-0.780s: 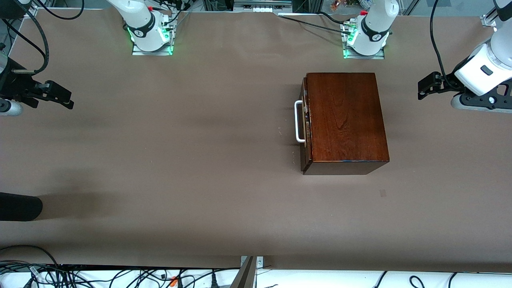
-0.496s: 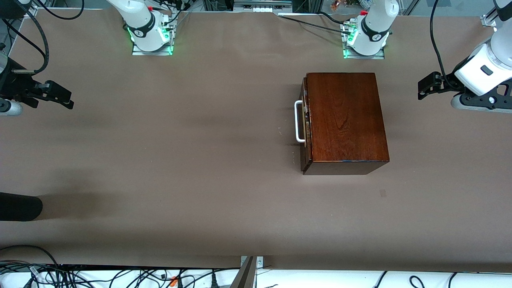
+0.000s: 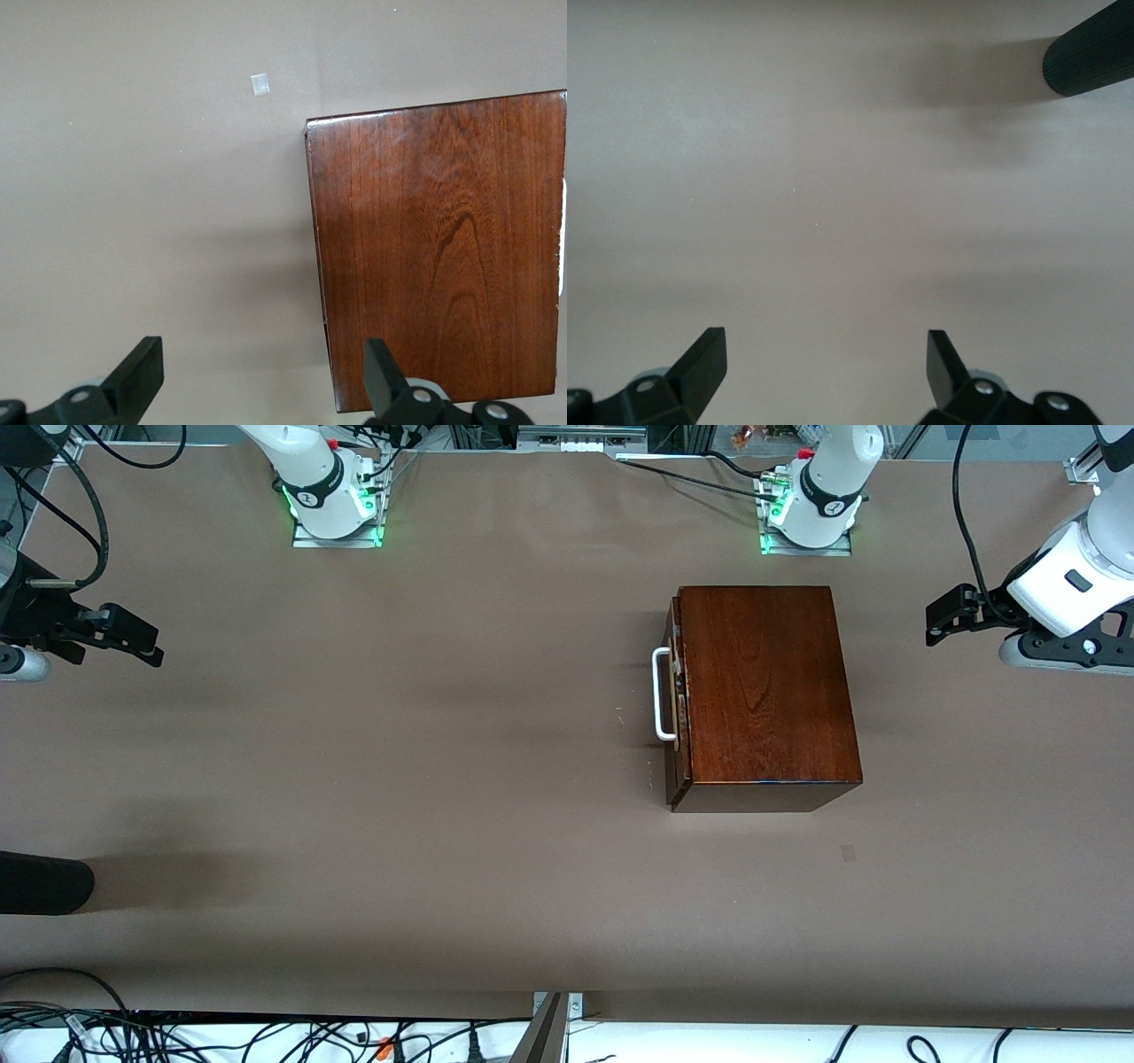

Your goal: Open drawer, take yellow block, close drawer

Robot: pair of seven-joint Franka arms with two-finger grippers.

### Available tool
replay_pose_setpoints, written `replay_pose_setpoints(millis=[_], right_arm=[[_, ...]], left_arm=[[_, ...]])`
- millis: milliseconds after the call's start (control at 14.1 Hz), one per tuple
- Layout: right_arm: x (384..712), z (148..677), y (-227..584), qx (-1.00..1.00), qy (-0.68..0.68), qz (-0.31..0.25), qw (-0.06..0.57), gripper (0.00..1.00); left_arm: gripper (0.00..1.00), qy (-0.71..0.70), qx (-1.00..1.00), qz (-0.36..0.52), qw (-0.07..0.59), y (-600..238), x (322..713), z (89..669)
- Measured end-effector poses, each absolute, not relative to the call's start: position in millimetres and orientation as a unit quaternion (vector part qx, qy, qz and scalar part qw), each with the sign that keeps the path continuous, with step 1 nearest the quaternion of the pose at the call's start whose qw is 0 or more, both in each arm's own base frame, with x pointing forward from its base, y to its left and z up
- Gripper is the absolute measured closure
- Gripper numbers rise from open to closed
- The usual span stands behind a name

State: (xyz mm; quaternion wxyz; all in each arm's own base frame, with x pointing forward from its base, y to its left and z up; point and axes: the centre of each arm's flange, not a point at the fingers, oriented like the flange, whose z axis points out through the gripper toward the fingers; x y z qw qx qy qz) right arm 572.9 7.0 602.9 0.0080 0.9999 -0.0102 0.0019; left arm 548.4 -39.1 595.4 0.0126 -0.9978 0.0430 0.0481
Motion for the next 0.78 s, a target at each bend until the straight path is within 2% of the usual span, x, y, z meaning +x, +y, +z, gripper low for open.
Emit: replay_pose_setpoints(millis=[355, 780], right_arm=[[573, 603, 7, 1.000, -0.010, 0.002, 0.008, 0.00], [573, 603, 7, 1.000, -0.010, 0.002, 0.008, 0.00]], left_arm=[[0.00, 0.082, -0.995, 0.060, 0.011, -81, 557, 577], [0.00, 0.138, -0.987, 0.077, 0.014, -223, 557, 545]])
